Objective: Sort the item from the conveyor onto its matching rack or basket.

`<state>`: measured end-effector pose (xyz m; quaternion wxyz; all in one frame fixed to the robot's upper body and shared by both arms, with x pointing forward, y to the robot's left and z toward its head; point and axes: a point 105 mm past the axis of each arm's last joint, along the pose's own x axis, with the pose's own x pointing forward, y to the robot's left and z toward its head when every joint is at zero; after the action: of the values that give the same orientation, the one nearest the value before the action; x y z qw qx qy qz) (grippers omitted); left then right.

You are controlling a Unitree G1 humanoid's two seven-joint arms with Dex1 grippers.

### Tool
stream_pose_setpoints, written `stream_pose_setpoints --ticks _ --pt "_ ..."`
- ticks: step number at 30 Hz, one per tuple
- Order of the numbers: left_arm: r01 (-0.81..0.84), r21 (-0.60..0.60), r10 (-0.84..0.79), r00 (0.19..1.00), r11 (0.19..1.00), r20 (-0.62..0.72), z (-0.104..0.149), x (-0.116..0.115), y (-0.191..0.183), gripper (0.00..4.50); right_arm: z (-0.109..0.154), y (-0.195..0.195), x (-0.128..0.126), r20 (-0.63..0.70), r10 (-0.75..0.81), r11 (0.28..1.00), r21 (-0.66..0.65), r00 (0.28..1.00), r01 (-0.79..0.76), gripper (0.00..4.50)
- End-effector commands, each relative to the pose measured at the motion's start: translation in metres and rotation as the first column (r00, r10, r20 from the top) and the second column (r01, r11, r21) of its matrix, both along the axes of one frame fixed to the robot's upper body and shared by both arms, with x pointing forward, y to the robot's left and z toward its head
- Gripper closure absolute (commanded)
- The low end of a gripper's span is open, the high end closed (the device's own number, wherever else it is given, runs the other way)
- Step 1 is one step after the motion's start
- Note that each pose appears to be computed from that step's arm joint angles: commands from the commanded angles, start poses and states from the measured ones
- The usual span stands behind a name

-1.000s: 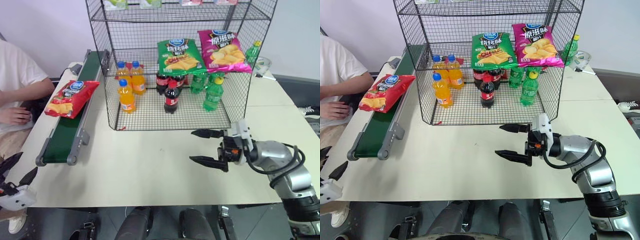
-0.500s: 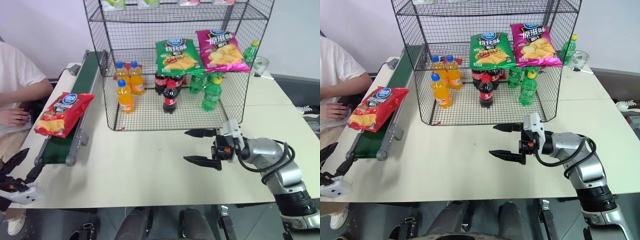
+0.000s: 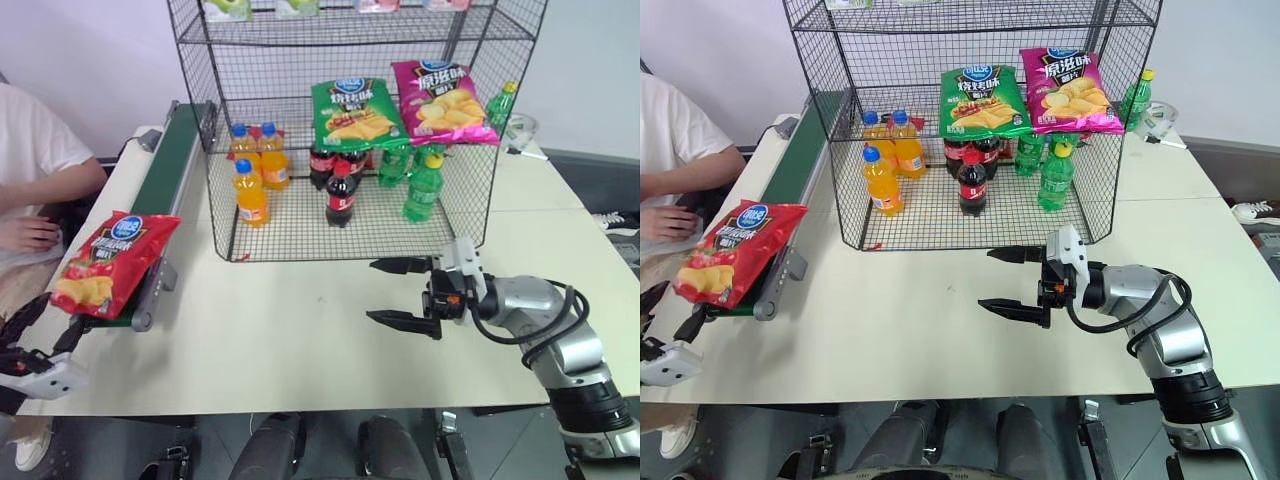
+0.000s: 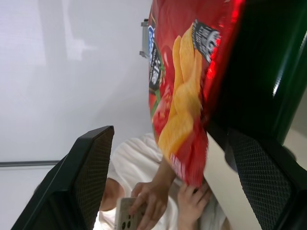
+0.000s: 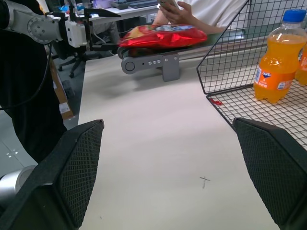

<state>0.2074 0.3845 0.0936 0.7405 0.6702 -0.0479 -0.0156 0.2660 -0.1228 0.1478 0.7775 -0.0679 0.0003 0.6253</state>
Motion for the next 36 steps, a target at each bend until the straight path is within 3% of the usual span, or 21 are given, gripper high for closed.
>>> stream_pose_setpoints --ticks 1,8,9,11,17,22,27,33,36 --pt "-0.014 -0.011 0.014 0.999 1.0 0.038 0.01 0.003 0.005 0.56 0.006 -0.004 0.002 0.038 -0.018 1.0 0.02 0.999 0.017 0.0" --pt "0.025 -0.038 -0.024 0.999 0.999 0.037 0.007 0.011 -0.005 0.56 0.007 -0.011 0.008 0.06 -0.047 0.999 0.018 0.997 0.046 0.0" --pt "0.035 -0.052 -0.033 0.999 0.998 0.034 0.007 0.012 -0.007 0.8 0.007 -0.012 0.008 0.062 -0.051 0.999 0.019 0.997 0.05 0.0" --pt "0.042 -0.061 -0.04 0.999 0.997 0.034 0.008 0.013 -0.009 1.32 0.006 -0.014 0.008 0.064 -0.055 0.998 0.019 0.996 0.054 0.0" --pt "0.053 -0.066 -0.05 0.998 0.996 0.047 0.01 0.013 -0.013 4.45 0.002 -0.016 0.009 0.069 -0.07 0.997 0.021 0.995 0.068 0.0" --pt "0.079 -0.082 -0.072 0.993 0.993 0.091 0.021 0.018 -0.02 4.49 0.001 -0.02 0.011 0.071 -0.089 0.996 0.028 0.994 0.087 0.0" --pt "0.139 -0.063 -0.124 0.972 0.988 0.202 0.057 0.026 -0.04 4.49 0.022 -0.031 0.025 0.197 -0.236 0.967 0.148 0.952 0.209 0.0" --pt "0.289 -0.004 -0.273 0.908 0.957 0.318 0.114 0.034 -0.094 4.49 0.035 -0.043 0.025 0.282 -0.422 0.896 0.273 0.861 0.349 0.0" --pt "0.363 0.02 -0.347 0.87 0.931 0.35 0.13 0.04 -0.123 4.49 0.041 -0.045 0.025 0.282 -0.512 0.843 0.347 0.811 0.412 0.0"
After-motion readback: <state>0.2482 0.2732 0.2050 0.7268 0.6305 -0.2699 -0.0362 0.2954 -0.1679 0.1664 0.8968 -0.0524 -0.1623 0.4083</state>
